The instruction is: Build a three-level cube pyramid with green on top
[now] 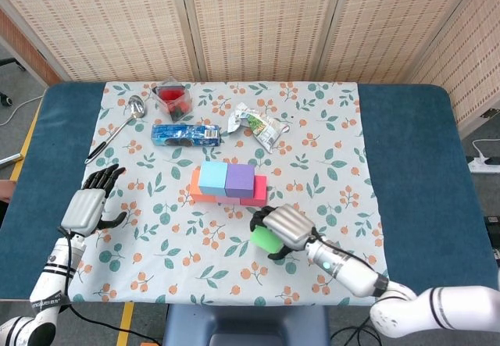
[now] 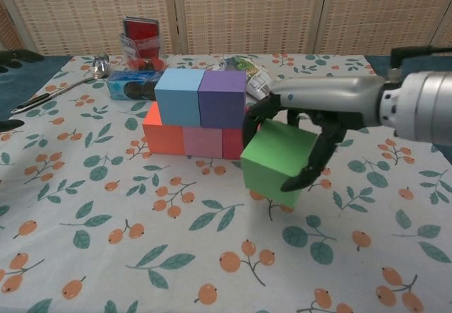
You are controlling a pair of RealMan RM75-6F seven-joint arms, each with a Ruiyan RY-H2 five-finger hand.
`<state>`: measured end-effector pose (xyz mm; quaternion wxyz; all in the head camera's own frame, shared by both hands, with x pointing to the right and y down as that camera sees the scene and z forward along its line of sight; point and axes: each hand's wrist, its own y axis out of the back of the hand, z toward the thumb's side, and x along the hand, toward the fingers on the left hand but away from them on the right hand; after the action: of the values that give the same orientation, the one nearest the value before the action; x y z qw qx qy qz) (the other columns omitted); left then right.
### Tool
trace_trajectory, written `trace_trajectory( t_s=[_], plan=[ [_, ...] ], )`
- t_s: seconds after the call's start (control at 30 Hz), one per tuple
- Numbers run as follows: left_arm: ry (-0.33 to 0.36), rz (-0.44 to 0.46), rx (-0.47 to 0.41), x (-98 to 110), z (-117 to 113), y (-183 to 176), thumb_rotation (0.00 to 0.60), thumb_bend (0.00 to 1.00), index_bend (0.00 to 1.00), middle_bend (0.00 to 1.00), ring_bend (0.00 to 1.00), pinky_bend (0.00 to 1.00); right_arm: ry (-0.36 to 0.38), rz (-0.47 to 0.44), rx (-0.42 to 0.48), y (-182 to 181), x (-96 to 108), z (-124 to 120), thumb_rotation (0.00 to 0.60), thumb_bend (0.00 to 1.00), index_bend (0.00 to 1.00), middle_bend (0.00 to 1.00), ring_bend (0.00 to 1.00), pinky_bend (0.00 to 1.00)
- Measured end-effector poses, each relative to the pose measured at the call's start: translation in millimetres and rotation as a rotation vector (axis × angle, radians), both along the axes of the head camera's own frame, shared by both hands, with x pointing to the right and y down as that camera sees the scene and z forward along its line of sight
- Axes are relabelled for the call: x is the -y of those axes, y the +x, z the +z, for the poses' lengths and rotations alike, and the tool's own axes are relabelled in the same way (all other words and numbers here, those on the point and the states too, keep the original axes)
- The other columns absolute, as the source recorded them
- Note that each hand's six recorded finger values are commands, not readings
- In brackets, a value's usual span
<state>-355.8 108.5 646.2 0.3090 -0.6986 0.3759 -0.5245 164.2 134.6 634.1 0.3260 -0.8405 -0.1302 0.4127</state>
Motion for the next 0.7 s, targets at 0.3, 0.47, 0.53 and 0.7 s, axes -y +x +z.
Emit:
trace_trajectory(
  t_s=[0.3, 0.47, 0.53, 0.7],
  plan=[
    [0.007, 0.003, -0.001, -4, -6, 4, 0.6, 0.31, 0.0, 0.0, 0.0, 0.08, 0.001, 0.182, -0.103, 103, 32, -37, 0.6, 0.1, 0.35, 0.28, 0.25, 0.56],
    [0.01, -0.002, -0.004, -6, -10, 4, 0.6, 0.31, 0.0, 0.0, 0.0, 0.08, -0.016, 0.261, -0.135, 128, 55, -17, 0.6, 0.1, 0.32, 0.28, 0.22, 0.53],
    [0.009, -0.004, -0.004, -7, -11, 3, 0.6, 0.31, 0.0, 0.0, 0.0, 0.08, -0.023, 0.291, -0.147, 135, 67, -3, 0.6, 0.1, 0.29, 0.28, 0.2, 0.51],
    [0.005, -0.012, -0.004, -8, -11, 0, 0.6, 0.31, 0.0, 0.0, 0.0, 0.08, -0.051, 0.342, -0.158, 137, 91, 40, 0.6, 0.1, 0.22, 0.28, 0.18, 0.45]
  ],
)
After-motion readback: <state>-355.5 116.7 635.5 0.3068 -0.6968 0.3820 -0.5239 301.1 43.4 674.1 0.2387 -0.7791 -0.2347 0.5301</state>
